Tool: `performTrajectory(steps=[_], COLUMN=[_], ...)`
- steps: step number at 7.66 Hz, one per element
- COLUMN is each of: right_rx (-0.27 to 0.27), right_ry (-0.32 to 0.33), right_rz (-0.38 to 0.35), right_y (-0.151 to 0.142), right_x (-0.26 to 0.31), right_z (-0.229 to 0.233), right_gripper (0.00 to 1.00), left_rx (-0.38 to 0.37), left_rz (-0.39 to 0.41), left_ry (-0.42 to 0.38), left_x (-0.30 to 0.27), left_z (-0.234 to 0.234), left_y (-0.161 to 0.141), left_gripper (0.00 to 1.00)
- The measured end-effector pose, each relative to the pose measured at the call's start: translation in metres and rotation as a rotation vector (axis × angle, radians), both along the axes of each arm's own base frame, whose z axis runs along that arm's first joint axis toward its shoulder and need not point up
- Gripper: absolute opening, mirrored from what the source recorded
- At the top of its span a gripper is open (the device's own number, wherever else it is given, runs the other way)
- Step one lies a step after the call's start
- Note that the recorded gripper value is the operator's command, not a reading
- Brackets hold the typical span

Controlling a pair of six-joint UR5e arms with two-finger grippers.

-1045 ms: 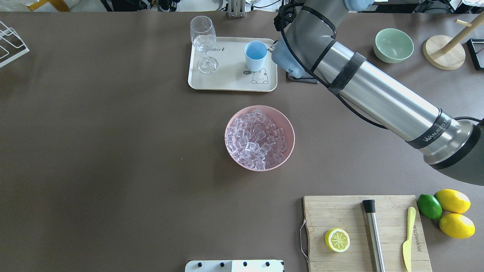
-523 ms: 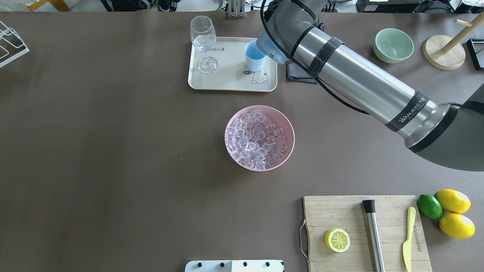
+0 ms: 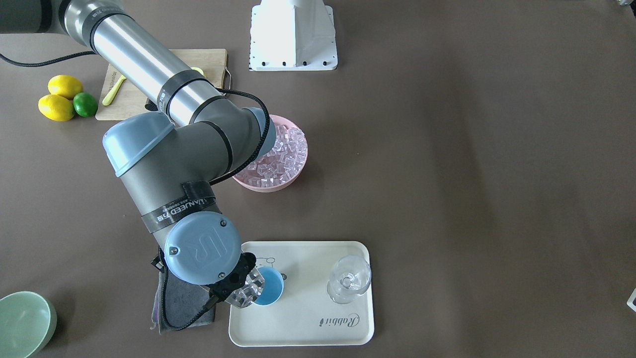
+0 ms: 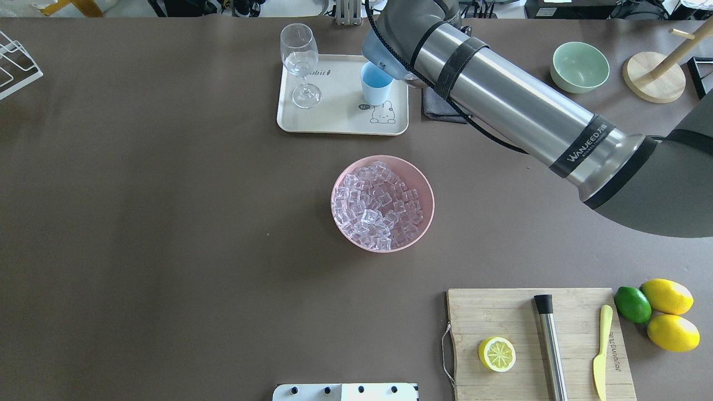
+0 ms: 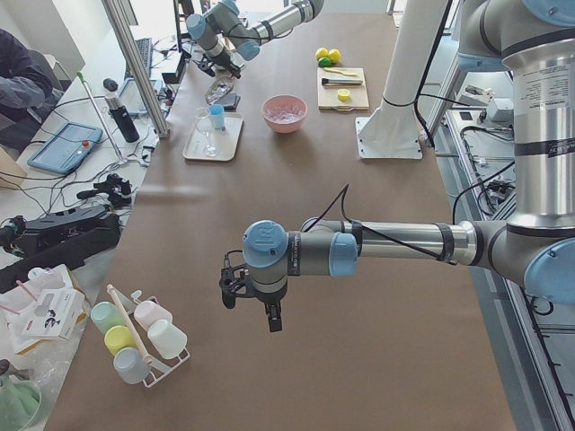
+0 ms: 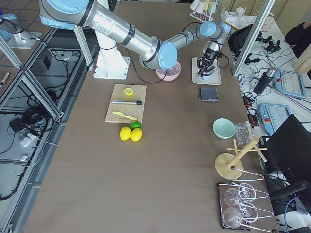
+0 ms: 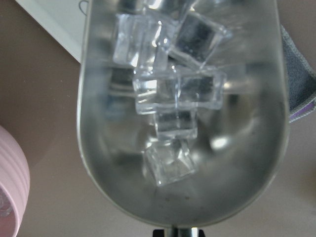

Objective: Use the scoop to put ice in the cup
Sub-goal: 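Tilt the scoop over the blue cup to pour the ice in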

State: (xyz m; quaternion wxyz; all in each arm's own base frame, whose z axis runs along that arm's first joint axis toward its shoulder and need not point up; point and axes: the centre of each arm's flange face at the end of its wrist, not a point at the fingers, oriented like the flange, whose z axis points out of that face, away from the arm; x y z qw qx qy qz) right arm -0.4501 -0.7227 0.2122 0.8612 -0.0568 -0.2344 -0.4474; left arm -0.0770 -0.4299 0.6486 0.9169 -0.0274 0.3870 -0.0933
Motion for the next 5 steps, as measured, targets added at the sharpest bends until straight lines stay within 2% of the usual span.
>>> performTrajectory(steps=[5], right_rx=[-0.092], right_ry=[0.062], right_rz=[-0.049], right_y=[0.0026], right_x=[0.001], right_z=[-0.012], right_gripper=[0.0], left_rx=[0.003], left_rz=[0.009], left_ry=[-0.011], left_x=[0.0014], left_z=[0.0038], left_y=[-0.0019], left_gripper=[0.98])
